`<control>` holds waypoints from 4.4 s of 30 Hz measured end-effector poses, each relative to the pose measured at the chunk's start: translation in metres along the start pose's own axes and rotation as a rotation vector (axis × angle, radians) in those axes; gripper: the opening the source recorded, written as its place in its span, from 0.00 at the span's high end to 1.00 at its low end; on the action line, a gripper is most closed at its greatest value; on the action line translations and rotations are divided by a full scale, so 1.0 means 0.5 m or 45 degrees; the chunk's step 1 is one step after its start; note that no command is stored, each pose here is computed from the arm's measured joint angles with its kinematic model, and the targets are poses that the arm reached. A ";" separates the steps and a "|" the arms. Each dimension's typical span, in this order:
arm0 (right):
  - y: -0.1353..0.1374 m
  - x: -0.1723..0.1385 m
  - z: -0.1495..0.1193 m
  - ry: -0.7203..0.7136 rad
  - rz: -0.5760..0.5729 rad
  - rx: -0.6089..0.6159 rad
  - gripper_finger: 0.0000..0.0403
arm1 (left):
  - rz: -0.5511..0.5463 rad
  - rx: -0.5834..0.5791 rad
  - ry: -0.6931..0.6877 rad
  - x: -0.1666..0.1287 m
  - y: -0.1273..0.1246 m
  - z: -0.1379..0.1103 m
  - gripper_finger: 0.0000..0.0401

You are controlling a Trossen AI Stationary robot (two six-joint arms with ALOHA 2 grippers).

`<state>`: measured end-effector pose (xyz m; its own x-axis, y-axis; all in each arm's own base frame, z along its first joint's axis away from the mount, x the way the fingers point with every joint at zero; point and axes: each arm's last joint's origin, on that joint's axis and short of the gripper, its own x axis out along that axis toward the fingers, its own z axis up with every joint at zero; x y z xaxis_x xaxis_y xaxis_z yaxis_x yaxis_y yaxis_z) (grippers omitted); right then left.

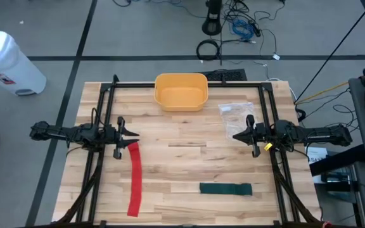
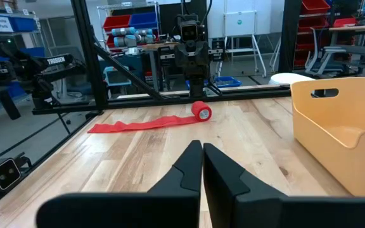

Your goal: Roll bandage

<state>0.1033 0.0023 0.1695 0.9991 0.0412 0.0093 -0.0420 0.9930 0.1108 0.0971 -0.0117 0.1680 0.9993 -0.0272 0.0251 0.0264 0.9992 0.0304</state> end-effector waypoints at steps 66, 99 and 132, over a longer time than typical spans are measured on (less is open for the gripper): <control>0.000 0.000 0.000 0.000 0.000 0.000 1.00 | 0.094 -0.002 -0.016 0.000 0.004 0.002 0.75; 0.000 0.000 0.000 0.000 0.000 0.000 1.00 | -0.024 -0.051 -0.131 -0.014 0.003 0.069 0.99; 0.000 0.000 -0.003 0.019 0.003 0.308 1.00 | -0.072 0.216 0.361 0.132 -0.005 0.421 0.96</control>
<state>0.1033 0.0025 0.1682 0.9989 0.0469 -0.0049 -0.0423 0.9375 0.3453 0.1576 -0.0223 0.3797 0.9645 -0.0492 -0.2595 0.1010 0.9766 0.1900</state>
